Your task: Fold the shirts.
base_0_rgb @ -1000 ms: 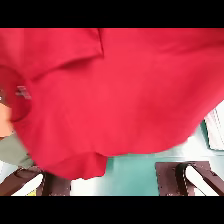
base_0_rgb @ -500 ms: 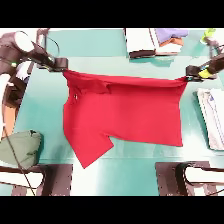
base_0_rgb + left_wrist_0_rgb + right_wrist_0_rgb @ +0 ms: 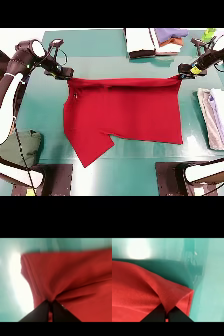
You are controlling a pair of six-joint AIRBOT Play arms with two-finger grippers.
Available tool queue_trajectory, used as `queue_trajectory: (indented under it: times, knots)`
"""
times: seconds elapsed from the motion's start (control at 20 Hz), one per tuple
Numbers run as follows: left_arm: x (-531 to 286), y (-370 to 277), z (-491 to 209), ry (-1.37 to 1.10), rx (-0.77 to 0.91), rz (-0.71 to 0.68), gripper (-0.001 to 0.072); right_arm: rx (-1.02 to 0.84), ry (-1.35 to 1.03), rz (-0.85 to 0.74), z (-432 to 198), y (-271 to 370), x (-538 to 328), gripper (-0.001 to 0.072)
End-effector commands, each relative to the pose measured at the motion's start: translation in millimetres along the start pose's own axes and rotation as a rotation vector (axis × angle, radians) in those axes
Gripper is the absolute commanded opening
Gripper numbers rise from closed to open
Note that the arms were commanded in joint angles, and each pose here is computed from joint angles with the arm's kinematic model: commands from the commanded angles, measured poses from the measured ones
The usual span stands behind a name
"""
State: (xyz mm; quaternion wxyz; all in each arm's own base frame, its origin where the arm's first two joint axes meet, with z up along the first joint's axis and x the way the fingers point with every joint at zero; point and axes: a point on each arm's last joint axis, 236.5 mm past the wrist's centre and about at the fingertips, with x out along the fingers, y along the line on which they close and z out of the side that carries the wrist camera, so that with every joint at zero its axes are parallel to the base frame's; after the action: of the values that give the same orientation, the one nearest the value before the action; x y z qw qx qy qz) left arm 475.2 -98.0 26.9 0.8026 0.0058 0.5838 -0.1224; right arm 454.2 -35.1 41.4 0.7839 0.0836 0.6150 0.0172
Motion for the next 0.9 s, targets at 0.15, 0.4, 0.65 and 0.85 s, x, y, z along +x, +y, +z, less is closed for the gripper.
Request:
queue_trajectory:
  times: [0.15, 0.4, 0.65, 0.85]
  knots:
    - [29.7, -10.6, -52.9, 0.175, 0.007, -0.067, 0.003, 0.023, 0.116, -0.01, -55.1, -8.7, 32.1, 0.0016]
    - [61.8, -13.6, -77.0, 0.204, -0.051, -0.094, 0.0029, 0.032, 0.176, 0.001, -86.2, -4.6, 61.6, 0.0017]
    - [58.4, -13.6, -88.0, 0.248, -0.055, -0.092, 0.0031, 0.033, 0.2, 0.002, -92.6, -4.5, 62.0, 0.0389]
    - [18.0, -12.2, -71.5, 0.148, -0.078, -0.056, 0.0287, 0.019, 0.15, -0.001, -70.5, -2.8, 27.3, 0.0466]
